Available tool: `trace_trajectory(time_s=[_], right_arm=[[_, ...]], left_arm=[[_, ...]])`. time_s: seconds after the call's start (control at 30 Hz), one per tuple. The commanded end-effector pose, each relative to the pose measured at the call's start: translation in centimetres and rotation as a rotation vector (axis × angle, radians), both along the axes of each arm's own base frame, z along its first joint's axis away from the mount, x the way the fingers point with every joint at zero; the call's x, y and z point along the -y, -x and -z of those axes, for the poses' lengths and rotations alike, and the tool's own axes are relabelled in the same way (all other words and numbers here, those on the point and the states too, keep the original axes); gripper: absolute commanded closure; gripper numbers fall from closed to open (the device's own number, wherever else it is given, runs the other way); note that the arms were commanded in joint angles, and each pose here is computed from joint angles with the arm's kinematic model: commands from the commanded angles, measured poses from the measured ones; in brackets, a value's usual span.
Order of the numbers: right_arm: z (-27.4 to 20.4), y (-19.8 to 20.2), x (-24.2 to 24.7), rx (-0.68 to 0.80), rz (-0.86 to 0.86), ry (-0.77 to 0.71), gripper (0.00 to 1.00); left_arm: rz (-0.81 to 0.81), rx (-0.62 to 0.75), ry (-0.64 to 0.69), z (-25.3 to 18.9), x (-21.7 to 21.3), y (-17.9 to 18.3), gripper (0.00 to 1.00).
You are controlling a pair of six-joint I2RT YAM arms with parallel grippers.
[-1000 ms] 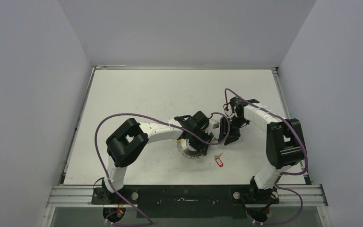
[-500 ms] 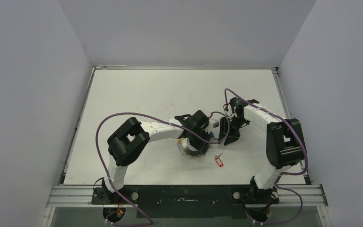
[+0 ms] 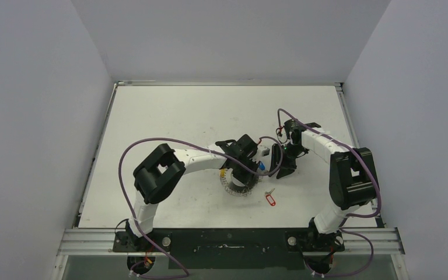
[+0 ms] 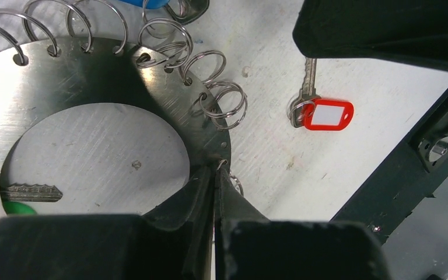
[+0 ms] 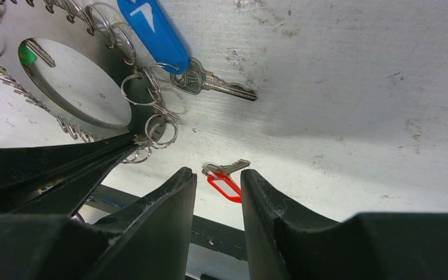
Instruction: Put the keys on the keyring
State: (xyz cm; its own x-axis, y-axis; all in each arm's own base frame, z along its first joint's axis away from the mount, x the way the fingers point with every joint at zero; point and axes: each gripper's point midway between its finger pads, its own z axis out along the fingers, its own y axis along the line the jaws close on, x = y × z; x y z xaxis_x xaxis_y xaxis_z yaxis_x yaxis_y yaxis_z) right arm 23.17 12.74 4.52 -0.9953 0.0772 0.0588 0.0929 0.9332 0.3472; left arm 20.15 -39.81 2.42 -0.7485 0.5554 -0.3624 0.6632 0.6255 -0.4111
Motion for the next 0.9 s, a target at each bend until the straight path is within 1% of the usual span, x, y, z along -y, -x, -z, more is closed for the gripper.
trace_trajectory(time_s=[0.0,0.2,0.27,0.3,0.33,0.4,0.5,0.57,0.63,0.7,0.77,0.8,0.87], right_arm=[[-2.1,-1.3,-0.3,0.085,-0.009,-0.026,0.65],[-4.1,-2.3,-0.7,0.13,-0.035,-0.049,0.63],[-5.3,-2.8,-1.1,0.159,-0.048,-0.069,0.58],[-6.1,-3.2,-1.3,0.184,-0.052,-0.079,0.53],[-6.9,-3.6,-1.5,0.211,-0.059,-0.093,0.5],[-8.5,-4.2,-2.0,0.263,-0.071,-0.125,0.4],[-11.1,-5.0,-2.9,0.35,-0.091,-0.18,0.28],[-12.8,-5.7,-3.7,0.418,-0.108,-0.213,0.24],[-14.4,-6.0,-4.8,0.476,-0.138,-0.248,0.22],[-16.1,-6.1,-6.3,0.545,-0.179,-0.284,0.21],[-17.8,-6.4,-8.2,0.642,-0.219,-0.335,0.2],[-18.5,-6.0,-9.2,0.675,-0.25,-0.367,0.2],[-20.0,-4.9,-11.6,0.772,-0.349,-0.477,0.2]], left_arm=[[-0.01,0.085,0.051,-2.8,0.3,-1.8,1.0],[-0.045,0.187,0.136,-6.1,-0.9,-2.7,1.0],[-0.057,0.228,0.185,-7.4,-1.3,-2.9,1.0],[-0.065,0.266,0.223,-8.7,-1.4,-3.1,1.0],[-0.068,0.287,0.237,-9.3,-1.7,-3.1,1.0],[-0.077,0.346,0.279,-10.6,-2.3,-3.3,1.0],[-0.087,0.421,0.328,-12.5,-3.4,-3.5,1.0],[-0.093,0.468,0.365,-13.7,-4.2,-3.5,1.0],[-0.111,0.504,0.391,-14.4,-5.3,-3.5,1.0],[-0.138,0.563,0.454,-16.3,-6.0,-3.8,1.0],[-0.161,0.597,0.49,-16.9,-7.0,-3.9,1.0],[-0.172,0.619,0.516,-17.7,-7.2,-4.0,1.0],[-0.202,0.65,0.554,-18.3,-8.1,-4.2,1.0]])
